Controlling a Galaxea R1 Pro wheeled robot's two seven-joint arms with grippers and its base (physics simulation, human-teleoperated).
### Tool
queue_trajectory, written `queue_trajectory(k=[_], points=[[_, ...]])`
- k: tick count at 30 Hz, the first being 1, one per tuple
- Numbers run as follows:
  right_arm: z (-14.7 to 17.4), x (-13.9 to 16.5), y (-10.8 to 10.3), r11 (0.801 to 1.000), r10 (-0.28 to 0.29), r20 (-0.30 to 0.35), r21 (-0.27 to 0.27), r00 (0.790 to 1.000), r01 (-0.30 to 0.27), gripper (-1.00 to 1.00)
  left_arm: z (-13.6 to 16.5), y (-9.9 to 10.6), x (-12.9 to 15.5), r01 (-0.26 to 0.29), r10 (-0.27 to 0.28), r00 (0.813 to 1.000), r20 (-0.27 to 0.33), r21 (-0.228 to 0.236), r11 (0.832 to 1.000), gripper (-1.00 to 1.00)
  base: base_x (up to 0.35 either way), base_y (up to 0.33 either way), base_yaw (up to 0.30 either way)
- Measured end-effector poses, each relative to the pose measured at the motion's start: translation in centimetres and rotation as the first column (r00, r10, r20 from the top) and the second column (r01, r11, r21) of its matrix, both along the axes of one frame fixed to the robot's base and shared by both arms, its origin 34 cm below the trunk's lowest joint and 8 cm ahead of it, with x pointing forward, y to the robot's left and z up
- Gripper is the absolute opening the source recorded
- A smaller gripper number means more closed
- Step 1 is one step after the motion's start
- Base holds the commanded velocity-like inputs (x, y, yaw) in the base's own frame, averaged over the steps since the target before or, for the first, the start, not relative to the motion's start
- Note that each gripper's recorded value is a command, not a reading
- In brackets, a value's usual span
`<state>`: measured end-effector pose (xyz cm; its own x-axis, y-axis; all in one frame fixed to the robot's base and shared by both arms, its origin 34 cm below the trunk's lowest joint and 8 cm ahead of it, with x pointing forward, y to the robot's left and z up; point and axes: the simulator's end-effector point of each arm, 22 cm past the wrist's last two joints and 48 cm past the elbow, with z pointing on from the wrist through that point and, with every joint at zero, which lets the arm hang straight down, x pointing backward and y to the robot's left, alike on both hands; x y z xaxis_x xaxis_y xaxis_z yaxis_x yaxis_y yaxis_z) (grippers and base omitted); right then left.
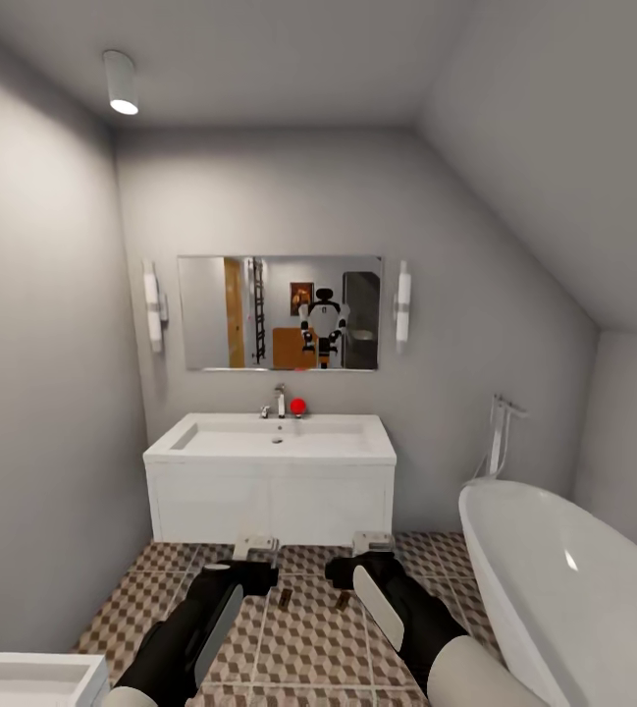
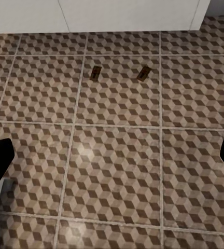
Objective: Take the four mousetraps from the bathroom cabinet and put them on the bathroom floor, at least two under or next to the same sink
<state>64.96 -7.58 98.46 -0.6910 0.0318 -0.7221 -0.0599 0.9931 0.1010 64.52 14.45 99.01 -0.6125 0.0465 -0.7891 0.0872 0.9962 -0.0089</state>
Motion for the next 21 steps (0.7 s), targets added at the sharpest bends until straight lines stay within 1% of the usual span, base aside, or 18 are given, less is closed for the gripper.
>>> queue_trajectory(k=[4,7,12,21], points=[[-0.4,0.0,0.0,1.0,0.0,-0.008,0.0,1.0,0.0,1.0,-0.2,0.0,0.1,0.0,0.0,1.0,-0.004,0.0,1.0,1.0,-0.039,0.0,0.0],[-0.6,0.0,0.0,1.0,0.001,-0.013,0.0,1.0,-0.001,1.0,-0.5,0.0,0.1,0.0,0.0,1.0,-0.007,-0.001,1.0,1.0,-0.154,0.0,0.0],[-1.1,0.0,0.0,1.0,0.001,-0.022,0.0,1.0,-0.001,1.0,-0.8,0.0,0.1,0.0,0.0,1.0,-0.014,-0.001,1.0,1.0,-0.249,0.0,0.0],[-1.9,-0.1,0.0,1.0,0.002,-0.038,0.0,0.999,-0.002,1.0,-1.7,0.0,0.0,0.0,0.0,1.0,-0.031,-0.002,1.0,1.0,-0.312,0.001,0.0]])
